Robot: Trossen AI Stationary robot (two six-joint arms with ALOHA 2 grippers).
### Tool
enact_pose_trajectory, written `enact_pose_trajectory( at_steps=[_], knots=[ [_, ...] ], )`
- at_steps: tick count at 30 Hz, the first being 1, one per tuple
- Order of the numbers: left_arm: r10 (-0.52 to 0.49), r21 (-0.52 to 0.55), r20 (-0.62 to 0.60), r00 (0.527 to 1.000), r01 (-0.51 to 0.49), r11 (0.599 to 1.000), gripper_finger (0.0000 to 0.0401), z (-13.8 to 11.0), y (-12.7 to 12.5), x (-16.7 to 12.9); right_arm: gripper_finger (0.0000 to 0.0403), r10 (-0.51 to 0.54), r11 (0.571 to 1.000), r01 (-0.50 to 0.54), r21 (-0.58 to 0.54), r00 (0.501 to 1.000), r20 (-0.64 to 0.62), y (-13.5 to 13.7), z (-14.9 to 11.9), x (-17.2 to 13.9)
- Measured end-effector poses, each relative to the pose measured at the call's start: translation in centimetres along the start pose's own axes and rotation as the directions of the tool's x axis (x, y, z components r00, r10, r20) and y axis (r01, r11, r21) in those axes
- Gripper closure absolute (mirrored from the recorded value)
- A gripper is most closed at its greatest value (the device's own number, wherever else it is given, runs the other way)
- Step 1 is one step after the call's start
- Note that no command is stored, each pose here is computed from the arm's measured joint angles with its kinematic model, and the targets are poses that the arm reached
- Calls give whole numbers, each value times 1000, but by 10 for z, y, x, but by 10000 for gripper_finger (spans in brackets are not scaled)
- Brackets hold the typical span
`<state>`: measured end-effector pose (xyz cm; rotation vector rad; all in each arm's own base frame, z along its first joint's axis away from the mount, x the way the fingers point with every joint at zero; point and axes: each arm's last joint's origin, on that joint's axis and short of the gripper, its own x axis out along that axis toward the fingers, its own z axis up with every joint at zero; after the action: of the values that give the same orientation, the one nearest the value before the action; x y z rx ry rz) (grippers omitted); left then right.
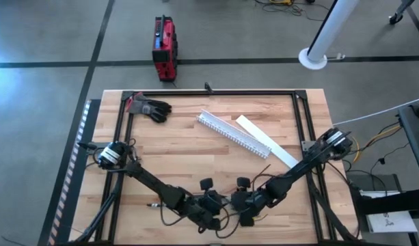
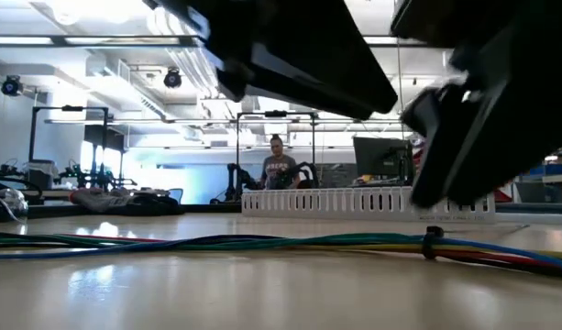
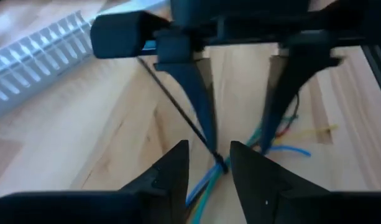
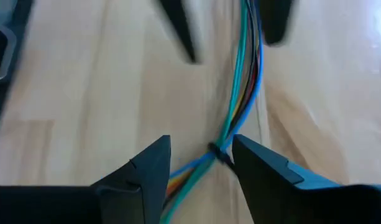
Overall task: Ziptie cables
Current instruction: Put the zip-tied cables into the white cable duct
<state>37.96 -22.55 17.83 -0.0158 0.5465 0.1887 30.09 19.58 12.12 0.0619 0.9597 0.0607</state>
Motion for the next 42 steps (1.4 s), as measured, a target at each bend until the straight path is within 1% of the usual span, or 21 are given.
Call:
enact_pose_trajectory(
  at_steps=[4, 8, 11, 15, 19, 20, 23, 28, 31, 33, 36, 38, 40, 42],
  knots=[
    [1, 8, 10, 1000, -1, 1000, 307, -2, -6, -7, 243, -11, 998, 12, 54, 1000, -12, 2, -11, 26],
    [6, 2, -6, 1000, -6, 1000, 320, -7, -6, -8, 253, -50, 997, 51, 50, 998, -24, 3, -16, 41],
    [5, 1, -5, 1000, -5, 1000, 330, -8, -7, -8, 268, -68, 997, 69, 41, 997, -45, 2, -19, 44],
    [8, 6, -8, 1000, -8, 1000, 340, -9, -7, -8, 308, -70, 997, 73, 31, 995, -67, 2, -18, 37],
    [11, 59, -8, 1000, -10, 998, 340, -8, -6, -8, 376, -78, 997, 79, 7, 994, -74, 6, -19, 27],
    [12, 79, -8, 1000, -11, 997, 339, -8, -5, -7, 386, -77, 997, 78, 3, 995, -70, 7, -19, 23],
    [18, 134, -5, 1000, -17, 991, 335, -8, -4, -7, 387, -87, 996, 86, -17, 993, -80, 10, -21, 14],
    [88, 194, 19, 996, -91, 977, 327, -4, 3, -2, 394, -105, 992, 97, -77, 988, -116, 22, -19, -11],
    [138, 198, 22, 990, -140, 970, 319, 2, 20, 10, 397, -122, 985, 101, -142, 981, -151, 32, -21, -28],
    [169, 201, 16, 985, -169, 965, 313, 9, 35, 19, 396, -122, 980, 94, -175, 980, -158, 41, -20, -36],
    [159, 214, -20, 987, -151, 965, 300, 18, 62, 36, 395, -125, 973, 87, -213, 977, -172, 52, -19, -49],
    [109, 237, -54, 993, -93, 967, 291, 24, 83, 49, 395, -117, 970, 76, -230, 979, -170, 60, -18, -55],
    [12, 244, -71, 997, 6, 970, 278, 32, 107, 63, 395, -118, 961, 67, -269, 977, -179, 66, -20, -62],
    [-69, 243, -71, 995, 84, 966, 265, 40, 131, 75, 395, -89, 949, 33, -313, 982, -166, 76, -18, -69]
  ],
)
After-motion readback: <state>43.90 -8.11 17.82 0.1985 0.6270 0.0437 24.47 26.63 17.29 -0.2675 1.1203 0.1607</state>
